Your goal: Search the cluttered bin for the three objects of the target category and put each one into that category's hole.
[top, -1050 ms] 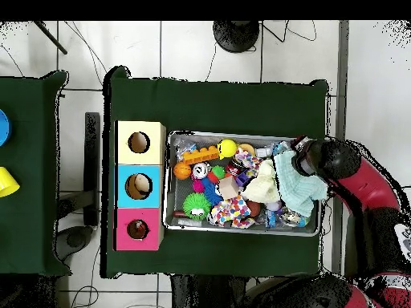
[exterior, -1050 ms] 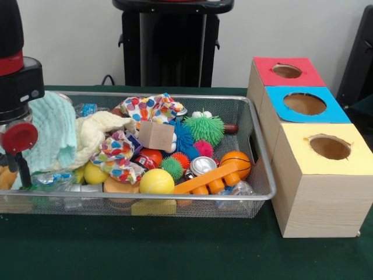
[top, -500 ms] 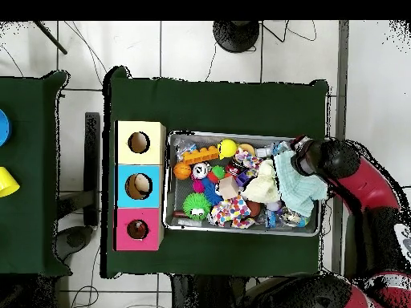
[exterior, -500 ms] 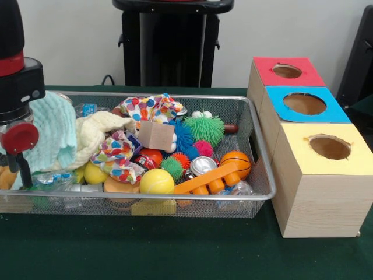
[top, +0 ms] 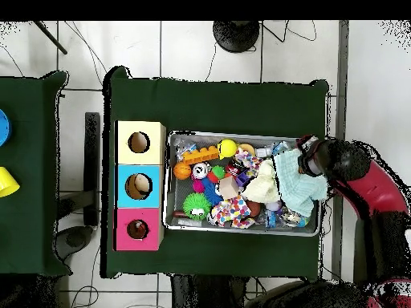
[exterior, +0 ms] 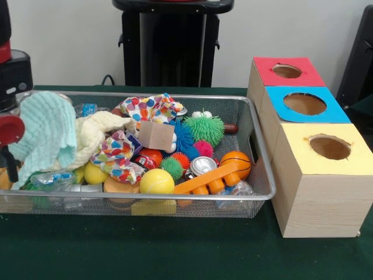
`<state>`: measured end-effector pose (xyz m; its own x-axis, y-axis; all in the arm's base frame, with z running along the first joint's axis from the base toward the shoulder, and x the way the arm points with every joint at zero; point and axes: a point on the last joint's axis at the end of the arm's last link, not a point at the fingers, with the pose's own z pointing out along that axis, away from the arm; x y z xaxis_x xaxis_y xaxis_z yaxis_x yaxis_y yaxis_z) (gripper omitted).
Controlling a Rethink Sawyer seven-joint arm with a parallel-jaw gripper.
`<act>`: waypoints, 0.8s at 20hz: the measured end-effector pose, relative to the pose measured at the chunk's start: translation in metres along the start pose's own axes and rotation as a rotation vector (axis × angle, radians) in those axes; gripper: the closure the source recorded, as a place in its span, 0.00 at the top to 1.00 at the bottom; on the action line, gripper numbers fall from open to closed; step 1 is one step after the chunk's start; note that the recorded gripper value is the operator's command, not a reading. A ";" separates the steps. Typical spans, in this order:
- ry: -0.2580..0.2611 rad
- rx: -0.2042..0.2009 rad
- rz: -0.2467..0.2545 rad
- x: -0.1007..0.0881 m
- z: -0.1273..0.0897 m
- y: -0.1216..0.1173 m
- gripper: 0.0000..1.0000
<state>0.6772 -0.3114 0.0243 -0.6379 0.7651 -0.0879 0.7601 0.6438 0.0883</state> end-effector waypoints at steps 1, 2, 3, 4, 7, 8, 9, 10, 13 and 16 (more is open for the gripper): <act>-0.003 -0.002 0.007 -0.003 -0.002 -0.004 1.00; -0.005 -0.004 0.013 -0.006 -0.004 -0.008 1.00; -0.008 -0.007 0.020 -0.009 -0.006 -0.011 1.00; -0.010 -0.008 0.026 -0.011 -0.007 -0.015 1.00; -0.012 -0.011 0.044 -0.017 -0.010 -0.026 1.00; -0.012 -0.011 0.046 -0.018 -0.010 -0.028 1.00; -0.012 -0.010 0.049 -0.018 -0.010 -0.030 1.00; -0.012 -0.008 0.050 -0.019 -0.010 -0.032 1.00; -0.012 -0.005 0.042 -0.017 -0.009 -0.032 1.00; -0.012 0.001 0.027 -0.015 -0.008 -0.029 1.00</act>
<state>0.6632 -0.3415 0.0308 -0.6155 0.7821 -0.0979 0.7772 0.6229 0.0898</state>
